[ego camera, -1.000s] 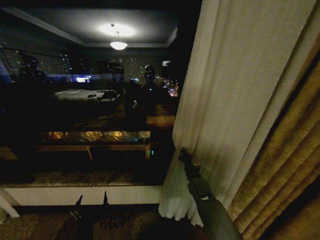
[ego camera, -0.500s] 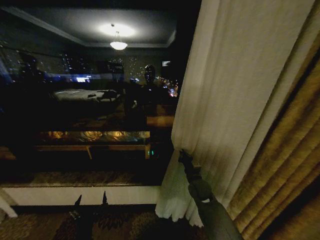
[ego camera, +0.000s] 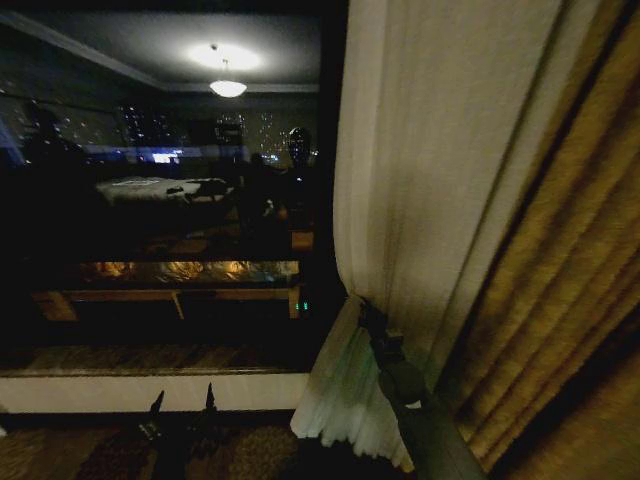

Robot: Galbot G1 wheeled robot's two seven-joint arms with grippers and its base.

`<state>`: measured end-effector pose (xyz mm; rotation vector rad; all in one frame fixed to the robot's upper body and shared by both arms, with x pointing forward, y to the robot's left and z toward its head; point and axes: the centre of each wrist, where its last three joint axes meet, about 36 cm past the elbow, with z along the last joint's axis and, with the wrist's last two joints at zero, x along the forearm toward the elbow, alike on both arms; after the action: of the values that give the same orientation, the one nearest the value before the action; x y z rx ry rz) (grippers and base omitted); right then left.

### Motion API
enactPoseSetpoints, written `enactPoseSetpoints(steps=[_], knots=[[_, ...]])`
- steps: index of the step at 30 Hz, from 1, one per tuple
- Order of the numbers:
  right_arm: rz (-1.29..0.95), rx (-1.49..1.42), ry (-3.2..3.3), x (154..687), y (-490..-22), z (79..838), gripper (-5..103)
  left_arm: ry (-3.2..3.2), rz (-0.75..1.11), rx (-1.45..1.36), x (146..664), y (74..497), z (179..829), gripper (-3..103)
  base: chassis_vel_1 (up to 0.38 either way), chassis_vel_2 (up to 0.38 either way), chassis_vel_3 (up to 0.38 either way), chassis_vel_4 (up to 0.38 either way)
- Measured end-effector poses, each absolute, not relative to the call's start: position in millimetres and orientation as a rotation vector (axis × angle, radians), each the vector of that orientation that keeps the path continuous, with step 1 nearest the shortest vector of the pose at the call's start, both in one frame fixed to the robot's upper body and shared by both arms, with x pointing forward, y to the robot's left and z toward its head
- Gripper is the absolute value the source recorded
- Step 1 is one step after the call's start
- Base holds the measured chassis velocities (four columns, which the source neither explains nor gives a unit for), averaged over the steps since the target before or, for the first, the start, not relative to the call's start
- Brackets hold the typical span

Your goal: Open the curtains by pulling them apart, changing their state from closed to fully open.

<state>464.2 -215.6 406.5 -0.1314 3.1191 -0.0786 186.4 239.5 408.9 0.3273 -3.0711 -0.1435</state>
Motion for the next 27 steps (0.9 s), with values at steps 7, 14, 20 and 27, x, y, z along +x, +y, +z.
enactPoseSetpoints(steps=[7,14,20,27], knots=[[-0.088,-0.135,3.113,459.1,-215.6,406.5,0,-3.072,-0.142,0.323,182.6,238.9,407.1,100,-0.281,-0.297,0.271,0.297],[-0.081,-0.101,3.128,462.1,-220.7,403.1,0,-3.073,-0.147,0.322,181.4,240.2,406.2,100,-0.062,-0.089,0.077,0.057],[-0.078,0.055,3.152,474.1,-243.0,396.2,0,-3.075,-0.149,0.320,182.5,240.9,405.8,100,0.034,0.051,-0.031,-0.036],[-0.070,0.382,3.141,486.4,-295.4,394.3,0,-3.080,-0.144,0.305,181.9,239.8,404.6,100,0.009,0.005,-0.005,-0.007]])
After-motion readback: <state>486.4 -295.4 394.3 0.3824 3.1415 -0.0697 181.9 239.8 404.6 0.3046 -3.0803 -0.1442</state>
